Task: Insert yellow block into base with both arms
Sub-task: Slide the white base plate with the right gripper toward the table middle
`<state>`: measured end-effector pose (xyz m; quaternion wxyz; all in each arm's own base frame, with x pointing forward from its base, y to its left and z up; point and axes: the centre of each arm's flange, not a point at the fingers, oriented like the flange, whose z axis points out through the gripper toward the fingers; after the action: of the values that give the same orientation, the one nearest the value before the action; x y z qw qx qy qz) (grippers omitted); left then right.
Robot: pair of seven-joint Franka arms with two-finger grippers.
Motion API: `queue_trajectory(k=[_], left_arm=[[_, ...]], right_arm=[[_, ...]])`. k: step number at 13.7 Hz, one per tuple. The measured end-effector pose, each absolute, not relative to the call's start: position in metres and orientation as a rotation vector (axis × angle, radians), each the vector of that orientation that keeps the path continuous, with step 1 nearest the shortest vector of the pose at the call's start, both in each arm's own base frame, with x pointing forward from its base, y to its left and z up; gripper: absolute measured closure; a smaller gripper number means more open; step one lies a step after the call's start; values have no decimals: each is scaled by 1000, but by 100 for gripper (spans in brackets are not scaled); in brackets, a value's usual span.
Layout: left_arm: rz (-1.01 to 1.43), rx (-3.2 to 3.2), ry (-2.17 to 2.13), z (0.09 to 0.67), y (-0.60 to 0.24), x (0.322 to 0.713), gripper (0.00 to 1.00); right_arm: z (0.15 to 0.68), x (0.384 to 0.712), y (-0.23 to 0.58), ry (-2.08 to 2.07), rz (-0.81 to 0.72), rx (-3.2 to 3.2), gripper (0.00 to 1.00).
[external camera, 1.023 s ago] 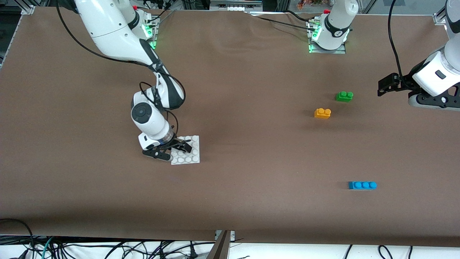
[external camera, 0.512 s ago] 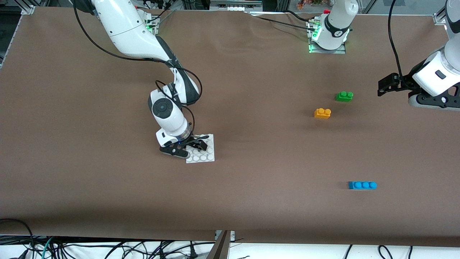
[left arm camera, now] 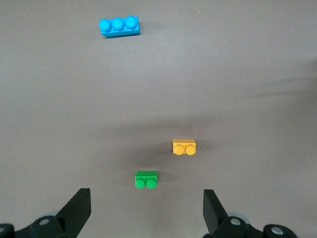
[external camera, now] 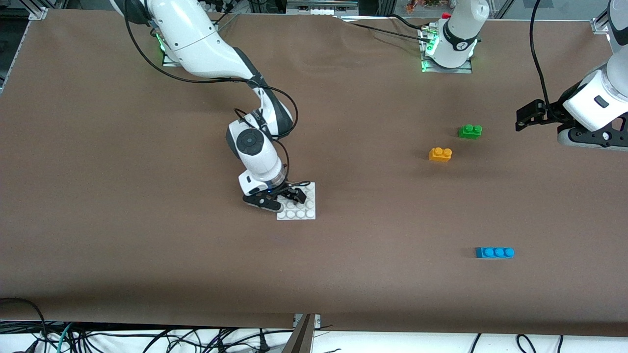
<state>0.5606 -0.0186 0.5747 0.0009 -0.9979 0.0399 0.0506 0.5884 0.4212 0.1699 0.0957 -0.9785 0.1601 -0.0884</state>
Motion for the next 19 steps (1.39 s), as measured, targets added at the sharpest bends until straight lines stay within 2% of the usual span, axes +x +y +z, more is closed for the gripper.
queue_trajectory(k=[10, 15, 19], left_arm=[[159, -3133, 131, 575, -20, 561, 0], [159, -3133, 132, 575, -20, 561, 0], [159, -3133, 138, 575, -22, 561, 0]], right_arm=[[171, 531, 515, 432, -292, -2890, 12], [174, 526, 523, 413, -297, -2889, 12], [181, 527, 529, 413, -310, -2873, 7]])
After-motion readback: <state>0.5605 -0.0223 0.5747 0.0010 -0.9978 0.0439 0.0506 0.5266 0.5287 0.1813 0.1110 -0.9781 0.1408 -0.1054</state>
